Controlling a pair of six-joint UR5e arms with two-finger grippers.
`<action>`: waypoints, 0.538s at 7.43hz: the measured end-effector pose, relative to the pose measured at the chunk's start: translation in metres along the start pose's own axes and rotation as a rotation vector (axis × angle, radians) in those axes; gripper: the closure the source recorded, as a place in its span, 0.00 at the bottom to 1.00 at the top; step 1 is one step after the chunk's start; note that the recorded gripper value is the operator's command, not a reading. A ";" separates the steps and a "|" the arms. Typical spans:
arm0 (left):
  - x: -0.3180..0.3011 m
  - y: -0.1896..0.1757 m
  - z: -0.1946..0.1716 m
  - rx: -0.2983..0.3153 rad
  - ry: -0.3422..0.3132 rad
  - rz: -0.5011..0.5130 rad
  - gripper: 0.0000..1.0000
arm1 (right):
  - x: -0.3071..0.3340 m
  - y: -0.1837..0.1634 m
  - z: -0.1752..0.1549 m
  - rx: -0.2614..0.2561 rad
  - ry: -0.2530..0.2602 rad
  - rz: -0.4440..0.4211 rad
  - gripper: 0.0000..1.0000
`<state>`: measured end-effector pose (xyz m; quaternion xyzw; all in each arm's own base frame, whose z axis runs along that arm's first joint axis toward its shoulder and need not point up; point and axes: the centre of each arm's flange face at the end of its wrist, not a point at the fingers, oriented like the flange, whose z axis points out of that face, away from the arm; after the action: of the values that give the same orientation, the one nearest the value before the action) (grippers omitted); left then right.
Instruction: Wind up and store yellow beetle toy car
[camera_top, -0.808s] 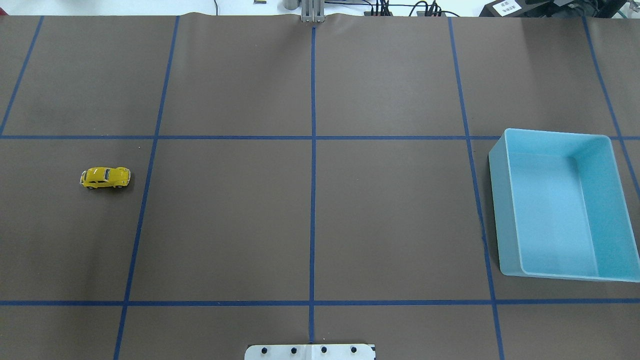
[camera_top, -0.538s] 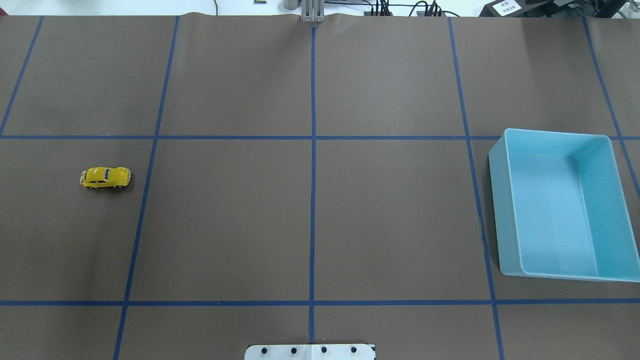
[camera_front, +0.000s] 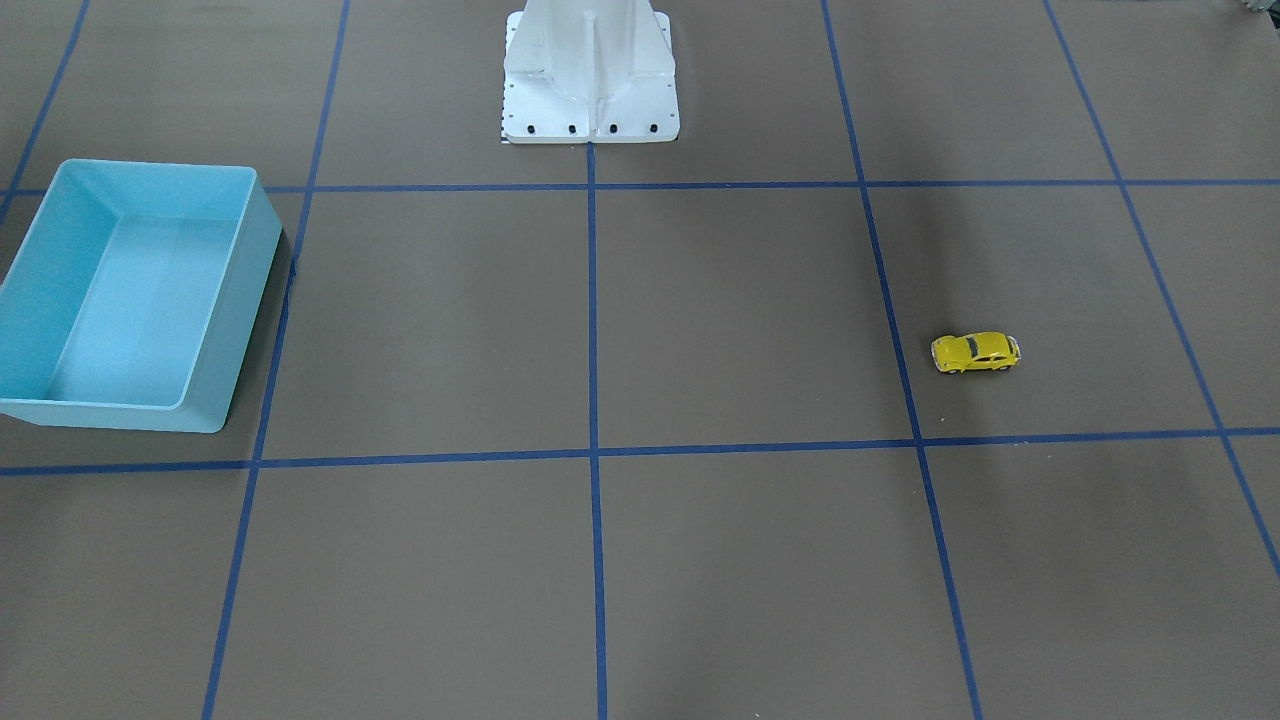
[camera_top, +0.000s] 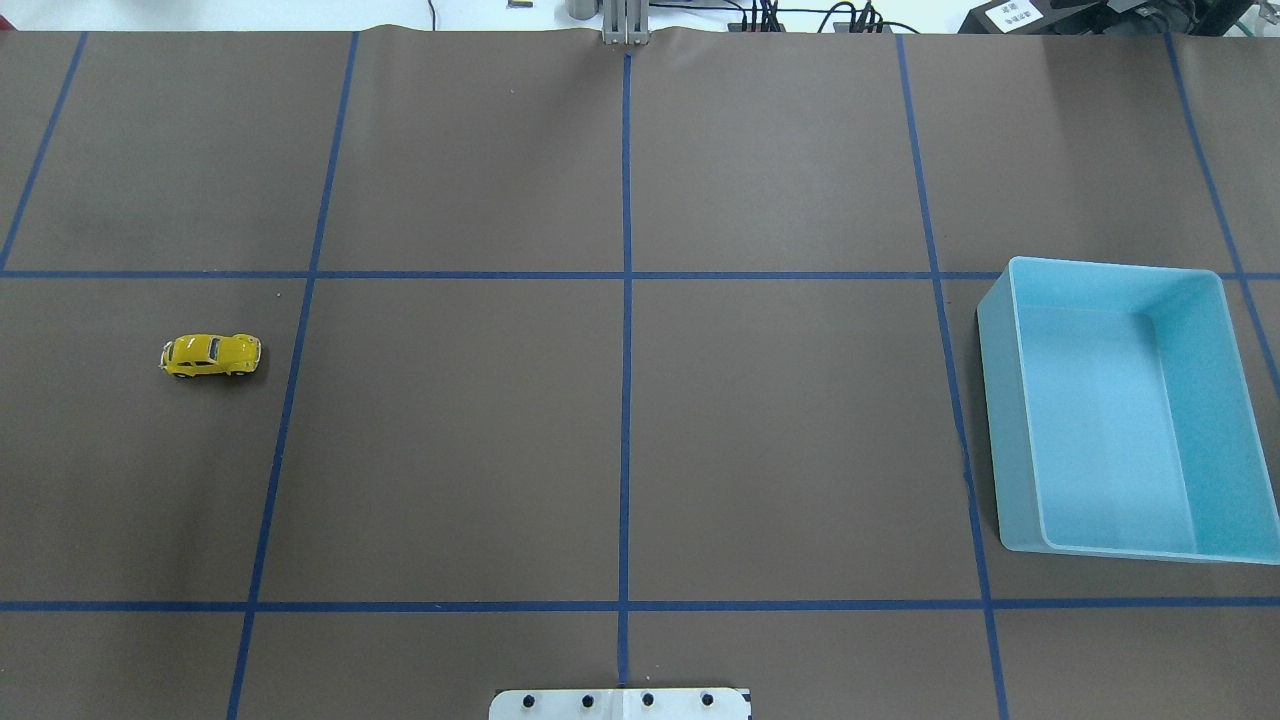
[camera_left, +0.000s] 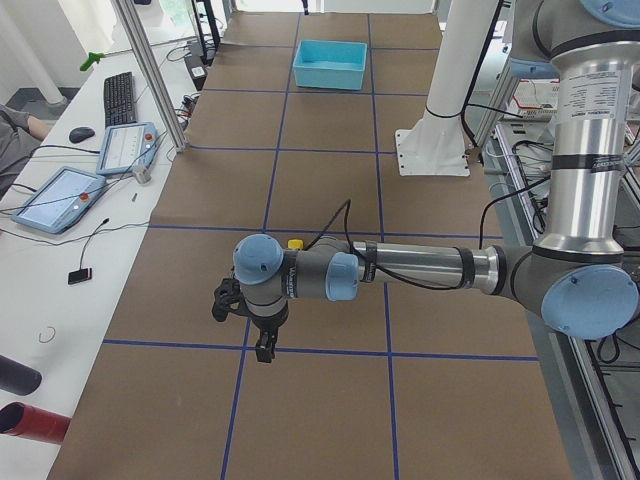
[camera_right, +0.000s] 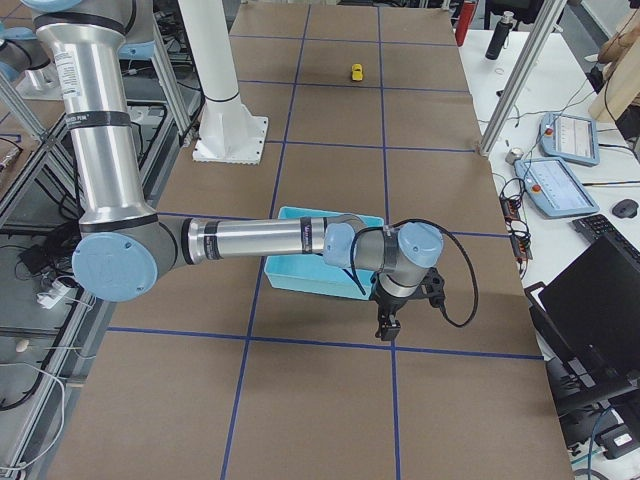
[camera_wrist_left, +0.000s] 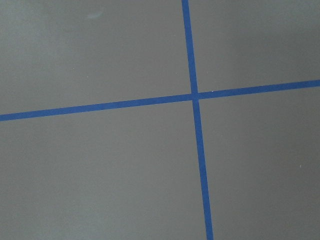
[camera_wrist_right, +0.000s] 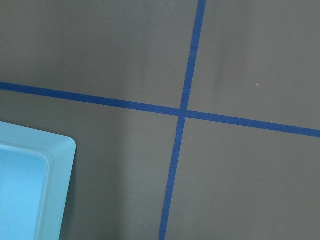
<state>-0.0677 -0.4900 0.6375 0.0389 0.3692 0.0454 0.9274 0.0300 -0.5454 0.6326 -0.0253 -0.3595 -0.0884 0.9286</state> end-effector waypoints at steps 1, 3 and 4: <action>0.002 0.000 -0.002 0.002 0.001 0.002 0.00 | 0.001 0.001 0.001 -0.002 0.000 0.002 0.00; 0.003 0.000 -0.003 0.004 0.002 0.006 0.00 | 0.002 0.003 0.002 -0.004 -0.002 0.004 0.00; 0.004 -0.004 -0.005 0.009 0.001 0.014 0.00 | 0.002 0.003 0.003 -0.003 -0.002 0.003 0.00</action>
<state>-0.0678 -0.4932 0.6303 0.0457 0.3696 0.0502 0.9267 0.0301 -0.5428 0.6358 -0.0276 -0.3602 -0.0875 0.9284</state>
